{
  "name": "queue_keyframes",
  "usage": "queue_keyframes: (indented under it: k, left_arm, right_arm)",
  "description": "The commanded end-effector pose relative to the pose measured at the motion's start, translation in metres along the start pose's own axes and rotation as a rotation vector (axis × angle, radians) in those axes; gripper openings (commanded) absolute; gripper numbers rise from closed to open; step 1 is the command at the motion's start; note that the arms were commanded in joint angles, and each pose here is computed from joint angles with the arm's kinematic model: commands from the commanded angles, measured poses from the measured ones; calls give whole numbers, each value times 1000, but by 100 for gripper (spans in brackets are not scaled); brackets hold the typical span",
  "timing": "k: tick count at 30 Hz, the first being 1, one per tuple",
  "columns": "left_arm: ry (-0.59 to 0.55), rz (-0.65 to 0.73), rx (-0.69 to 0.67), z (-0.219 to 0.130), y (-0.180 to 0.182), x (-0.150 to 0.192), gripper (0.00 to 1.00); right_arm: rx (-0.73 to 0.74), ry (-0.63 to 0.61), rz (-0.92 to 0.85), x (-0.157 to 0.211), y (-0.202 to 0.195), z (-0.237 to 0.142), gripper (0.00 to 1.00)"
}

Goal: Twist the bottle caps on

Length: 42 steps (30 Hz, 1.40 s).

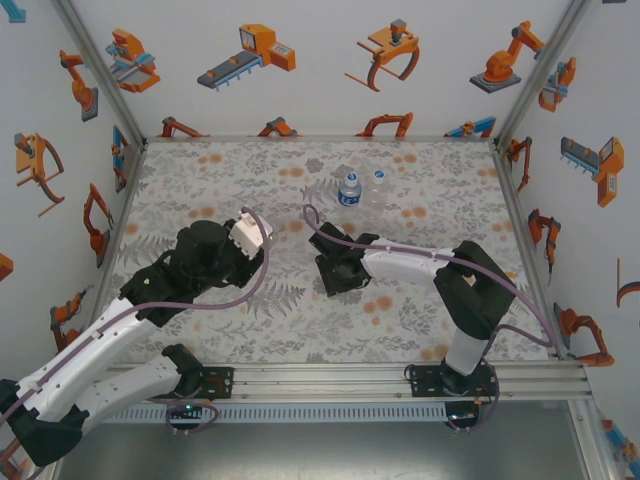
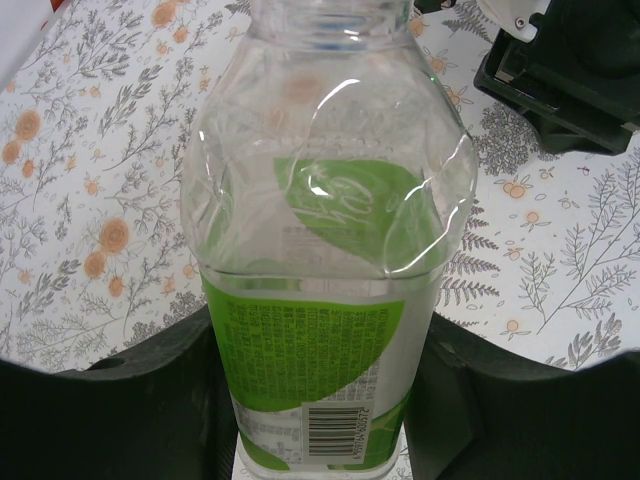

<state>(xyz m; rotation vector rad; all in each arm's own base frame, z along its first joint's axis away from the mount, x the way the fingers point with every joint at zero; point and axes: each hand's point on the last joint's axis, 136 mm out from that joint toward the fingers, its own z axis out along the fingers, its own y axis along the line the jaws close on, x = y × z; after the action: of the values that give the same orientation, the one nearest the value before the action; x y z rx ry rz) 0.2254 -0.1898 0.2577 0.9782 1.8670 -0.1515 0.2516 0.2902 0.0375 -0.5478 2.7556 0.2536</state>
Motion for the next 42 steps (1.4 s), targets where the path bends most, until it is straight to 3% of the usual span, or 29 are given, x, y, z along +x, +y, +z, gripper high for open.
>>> queue_keyframes:
  k: [1, 15, 25, 31, 42]
  left_arm:
    - [-5, -9, 5, 0, 0, 0, 12]
    - [-4, -8, 9, 0, -1, 0, 12]
    - [0, -4, 34, 1, -5, 1, 8]
    - [-20, 11, 107, -1, -18, -3, 8]
    - [-51, 89, 412, -4, -66, -21, 3]
  right_arm:
    - [-11, -18, 12, -7, 6, 0, 42]
    - [1, 13, 14, -1, 4, 4, 39]
    - [3, -53, 1, -12, 2, -19, 31]
    - [-59, -187, -53, -33, 10, -62, 29]
    - [-226, -495, -271, -58, 29, -186, 25]
